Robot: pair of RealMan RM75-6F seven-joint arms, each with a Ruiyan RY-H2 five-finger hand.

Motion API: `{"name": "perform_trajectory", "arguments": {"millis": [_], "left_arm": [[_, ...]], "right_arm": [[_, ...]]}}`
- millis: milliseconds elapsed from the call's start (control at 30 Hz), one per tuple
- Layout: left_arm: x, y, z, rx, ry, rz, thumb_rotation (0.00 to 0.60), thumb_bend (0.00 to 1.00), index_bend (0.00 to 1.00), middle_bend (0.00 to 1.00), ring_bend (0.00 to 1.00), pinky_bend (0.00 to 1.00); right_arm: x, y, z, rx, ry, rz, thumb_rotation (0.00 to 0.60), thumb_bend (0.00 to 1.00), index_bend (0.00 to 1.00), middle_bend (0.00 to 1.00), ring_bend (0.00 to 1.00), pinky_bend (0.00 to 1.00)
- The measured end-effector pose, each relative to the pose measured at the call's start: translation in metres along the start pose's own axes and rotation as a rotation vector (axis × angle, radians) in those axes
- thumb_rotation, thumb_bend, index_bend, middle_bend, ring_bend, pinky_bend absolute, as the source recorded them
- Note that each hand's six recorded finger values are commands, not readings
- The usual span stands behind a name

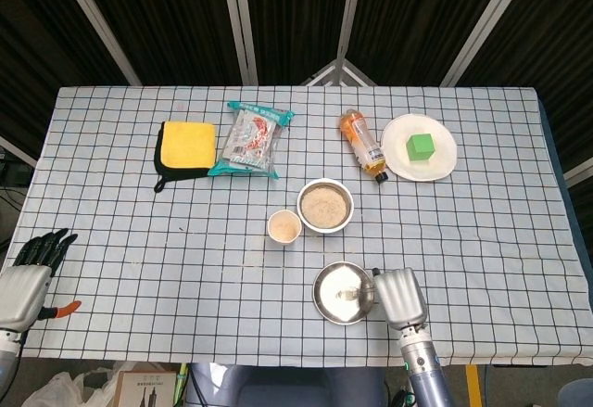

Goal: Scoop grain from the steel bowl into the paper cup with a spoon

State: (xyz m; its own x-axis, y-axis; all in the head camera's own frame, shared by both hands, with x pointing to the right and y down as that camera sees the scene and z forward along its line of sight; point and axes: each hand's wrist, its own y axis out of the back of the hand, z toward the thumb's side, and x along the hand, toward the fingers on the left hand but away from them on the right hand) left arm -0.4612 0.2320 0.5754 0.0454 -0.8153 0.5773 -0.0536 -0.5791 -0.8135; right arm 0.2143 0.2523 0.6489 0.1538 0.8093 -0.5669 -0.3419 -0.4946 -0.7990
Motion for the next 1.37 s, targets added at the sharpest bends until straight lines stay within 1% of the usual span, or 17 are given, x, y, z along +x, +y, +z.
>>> {"name": "perform_trajectory", "arguments": {"millis": [67, 100, 167, 233, 333, 533, 700, 800, 867, 900, 967, 1033, 1100, 1133, 1167, 1233, 1367], "left_arm": [[0.000, 0.000, 0.000, 0.001, 0.001, -0.001, 0.600, 0.00, 0.00, 0.00, 0.00, 0.00], [0.000, 0.000, 0.000, 0.001, 0.001, -0.001, 0.600, 0.00, 0.00, 0.00, 0.00, 0.00], [0.000, 0.000, 0.000, 0.002, 0.000, -0.001, 0.600, 0.00, 0.00, 0.00, 0.00, 0.00], [0.000, 0.000, 0.000, 0.001, 0.001, -0.002, 0.600, 0.00, 0.00, 0.00, 0.00, 0.00], [0.000, 0.000, -0.001, -0.004, 0.003, -0.004, 0.600, 0.00, 0.00, 0.00, 0.00, 0.00], [0.001, -0.001, 0.000, -0.003, 0.002, -0.006, 0.600, 0.00, 0.00, 0.00, 0.00, 0.00], [0.001, 0.000, -0.001, -0.006, 0.006, -0.006, 0.600, 0.00, 0.00, 0.00, 0.00, 0.00], [0.001, 0.000, -0.002, -0.007, 0.009, -0.005, 0.600, 0.00, 0.00, 0.00, 0.00, 0.00], [0.001, 0.000, -0.002, -0.006, 0.012, -0.002, 0.600, 0.00, 0.00, 0.00, 0.00, 0.00], [0.001, 0.000, -0.002, -0.006, 0.013, 0.000, 0.600, 0.00, 0.00, 0.00, 0.00, 0.00], [0.001, 0.000, -0.003, -0.006, 0.016, 0.004, 0.600, 0.00, 0.00, 0.00, 0.00, 0.00], [0.000, 0.001, -0.004, -0.005, 0.018, 0.008, 0.600, 0.00, 0.00, 0.00, 0.00, 0.00], [0.000, 0.001, -0.005, 0.001, 0.020, 0.011, 0.600, 0.00, 0.00, 0.00, 0.00, 0.00], [0.000, 0.002, -0.005, 0.011, 0.020, 0.016, 0.600, 0.00, 0.00, 0.00, 0.00, 0.00], [0.000, 0.002, -0.006, 0.015, 0.019, 0.018, 0.600, 0.00, 0.00, 0.00, 0.00, 0.00], [-0.001, 0.003, -0.005, 0.027, 0.013, 0.028, 0.600, 0.00, 0.00, 0.00, 0.00, 0.00], [-0.004, 0.006, -0.005, 0.052, -0.002, 0.057, 0.600, 0.00, 0.00, 0.00, 0.00, 0.00]], "right_arm": [[0.001, -0.003, 0.005, 0.002, 0.010, 0.006, 0.600, 0.64, 0.74, 0.89, 0.96, 1.00], [0.002, -0.004, 0.007, 0.002, 0.015, 0.008, 0.600, 0.64, 0.72, 0.89, 0.96, 1.00], [0.002, -0.006, 0.012, -0.001, 0.022, 0.011, 0.600, 0.61, 0.62, 0.89, 0.96, 1.00], [0.002, -0.007, 0.015, -0.003, 0.026, 0.014, 0.600, 0.52, 0.49, 0.89, 0.96, 1.00], [0.002, -0.009, 0.017, 0.013, 0.028, 0.021, 0.600, 0.47, 0.38, 0.89, 0.95, 1.00], [0.003, -0.011, 0.022, 0.043, 0.026, 0.030, 0.600, 0.39, 0.19, 0.89, 0.94, 1.00], [0.003, -0.010, 0.019, 0.054, 0.020, 0.028, 0.600, 0.35, 0.15, 0.88, 0.93, 1.00], [0.004, -0.008, 0.015, 0.061, 0.017, 0.014, 0.600, 0.35, 0.12, 0.86, 0.91, 1.00], [0.004, -0.004, 0.009, 0.066, 0.010, -0.008, 0.600, 0.35, 0.11, 0.82, 0.88, 0.97], [0.004, -0.002, 0.005, 0.068, 0.006, -0.020, 0.600, 0.35, 0.09, 0.79, 0.84, 0.94], [0.005, 0.005, -0.006, 0.078, -0.009, -0.058, 0.600, 0.35, 0.04, 0.65, 0.70, 0.82], [0.006, 0.012, -0.020, 0.088, -0.027, -0.094, 0.600, 0.31, 0.00, 0.36, 0.38, 0.58], [0.008, 0.017, -0.036, 0.087, -0.046, -0.124, 0.600, 0.27, 0.00, 0.12, 0.13, 0.37], [0.010, 0.018, -0.044, 0.074, -0.053, -0.129, 0.600, 0.26, 0.00, 0.04, 0.05, 0.28], [0.012, 0.018, -0.051, 0.061, -0.058, -0.127, 0.600, 0.25, 0.00, 0.01, 0.02, 0.24], [0.016, 0.017, -0.065, 0.029, -0.069, -0.119, 0.600, 0.23, 0.00, 0.00, 0.00, 0.17], [0.030, 0.013, -0.099, -0.049, -0.096, -0.099, 0.600, 0.21, 0.00, 0.00, 0.00, 0.12]]}}
